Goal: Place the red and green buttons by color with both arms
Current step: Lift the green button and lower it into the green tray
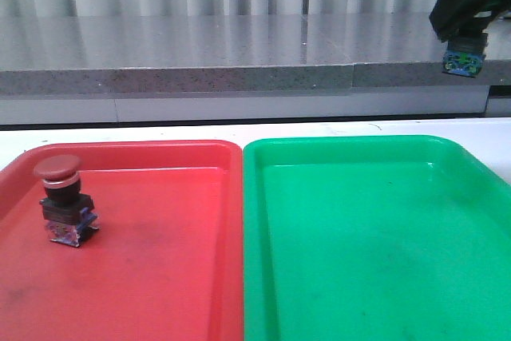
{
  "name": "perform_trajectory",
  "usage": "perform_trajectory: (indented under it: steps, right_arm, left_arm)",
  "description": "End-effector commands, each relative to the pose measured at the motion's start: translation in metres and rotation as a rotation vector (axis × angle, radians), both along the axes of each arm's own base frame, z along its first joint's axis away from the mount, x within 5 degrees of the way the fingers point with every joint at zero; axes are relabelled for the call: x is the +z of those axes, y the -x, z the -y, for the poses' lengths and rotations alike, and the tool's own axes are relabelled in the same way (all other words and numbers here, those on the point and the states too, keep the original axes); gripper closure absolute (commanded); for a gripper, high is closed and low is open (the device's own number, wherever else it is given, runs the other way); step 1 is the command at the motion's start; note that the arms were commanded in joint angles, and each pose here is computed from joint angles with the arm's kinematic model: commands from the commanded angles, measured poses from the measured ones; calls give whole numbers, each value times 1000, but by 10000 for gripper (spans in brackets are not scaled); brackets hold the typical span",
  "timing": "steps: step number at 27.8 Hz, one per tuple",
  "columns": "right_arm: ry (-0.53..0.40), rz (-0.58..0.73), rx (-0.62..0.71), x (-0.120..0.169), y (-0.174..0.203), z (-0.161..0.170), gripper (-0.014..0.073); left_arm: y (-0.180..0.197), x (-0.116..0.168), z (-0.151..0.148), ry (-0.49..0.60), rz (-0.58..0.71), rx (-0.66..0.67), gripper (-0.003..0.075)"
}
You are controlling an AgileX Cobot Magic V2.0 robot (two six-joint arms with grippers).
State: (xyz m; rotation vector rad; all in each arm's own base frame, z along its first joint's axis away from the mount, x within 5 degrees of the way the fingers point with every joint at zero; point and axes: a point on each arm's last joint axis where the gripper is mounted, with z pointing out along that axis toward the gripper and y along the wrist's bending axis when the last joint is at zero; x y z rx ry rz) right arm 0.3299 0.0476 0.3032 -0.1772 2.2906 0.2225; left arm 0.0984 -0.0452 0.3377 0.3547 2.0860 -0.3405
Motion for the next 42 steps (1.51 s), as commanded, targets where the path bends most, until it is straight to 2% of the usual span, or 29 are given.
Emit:
perform_trajectory:
  steps: [1, 10, 20, 31, 38, 42]
  right_arm:
    - [5, 141, 46, 21, 24, -15, 310]
    - [37, 70, 197, -32, 59, -57, 310]
    - [74, 0, 204, -72, 44, -66, 310]
    - [93, -41, 198, -95, 34, -69, 310]
    - [93, -43, 198, -96, 34, -69, 302]
    - [94, -47, 199, -96, 34, -69, 266]
  left_arm:
    - [-2, 14, 2, 54, 77, 2, 241]
    - [-2, 14, 2, 54, 77, 2, 241]
    - [-2, 14, 2, 54, 77, 2, 241]
    - [-2, 14, 2, 54, 77, 2, 241]
    - [-2, 14, 2, 54, 77, 2, 241]
    - [-2, 14, 2, 54, 77, 2, 241]
